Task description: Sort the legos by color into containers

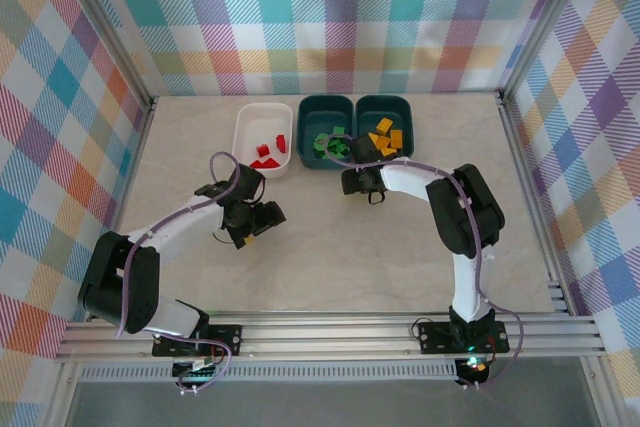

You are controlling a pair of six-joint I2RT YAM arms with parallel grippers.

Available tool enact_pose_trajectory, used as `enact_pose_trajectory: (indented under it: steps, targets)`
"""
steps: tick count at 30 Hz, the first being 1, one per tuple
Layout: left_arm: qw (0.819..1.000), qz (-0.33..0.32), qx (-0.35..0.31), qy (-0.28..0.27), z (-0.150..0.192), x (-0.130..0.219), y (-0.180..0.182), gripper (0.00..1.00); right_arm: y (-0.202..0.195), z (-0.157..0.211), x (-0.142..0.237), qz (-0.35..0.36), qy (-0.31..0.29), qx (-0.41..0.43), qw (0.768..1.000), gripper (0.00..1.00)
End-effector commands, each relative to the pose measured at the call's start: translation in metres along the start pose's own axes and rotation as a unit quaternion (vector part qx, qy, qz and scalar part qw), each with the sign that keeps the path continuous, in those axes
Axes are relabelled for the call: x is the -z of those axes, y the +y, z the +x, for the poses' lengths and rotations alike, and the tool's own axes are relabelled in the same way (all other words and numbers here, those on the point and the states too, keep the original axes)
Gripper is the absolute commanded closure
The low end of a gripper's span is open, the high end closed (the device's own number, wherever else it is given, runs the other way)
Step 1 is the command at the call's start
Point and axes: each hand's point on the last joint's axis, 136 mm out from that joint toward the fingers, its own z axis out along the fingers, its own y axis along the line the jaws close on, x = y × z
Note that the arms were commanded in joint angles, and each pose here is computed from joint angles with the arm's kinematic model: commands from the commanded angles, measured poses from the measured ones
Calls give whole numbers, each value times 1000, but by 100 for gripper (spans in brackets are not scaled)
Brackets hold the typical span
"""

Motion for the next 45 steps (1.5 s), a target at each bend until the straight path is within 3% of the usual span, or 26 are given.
enact_pose_trajectory:
  steps: [1,8,14,18,25,30,34,37,45]
  targets:
    - [1000,-5,0,-4,-4,3,-6,14,0,-10,0,-1,-7,0,1000,41]
    - [1000,-10,-9,-6,-11,6,-12,14,-3,-10,1,6,-17,3,1000,64]
    - [999,-29,-23,-15,-19,14,-11,14,7,-15,27,3,-39,9,999,67]
    - [998,-51,-7,-38,-36,24,5,14,55,-23,56,-48,-63,23,997,67]
    - [985,60,155,-49,-60,30,37,13,163,-74,66,-147,-98,52,983,67]
    - [987,76,138,-22,-41,25,41,13,199,-98,48,-182,-97,61,977,67]
    - [990,90,108,-22,-36,32,38,12,215,-108,32,-191,-87,78,975,61]
    - [987,132,84,-25,-38,38,22,12,216,-117,32,-177,-85,83,977,40]
    - [979,201,26,-28,-33,41,-22,11,188,-148,128,-164,-173,84,968,33]
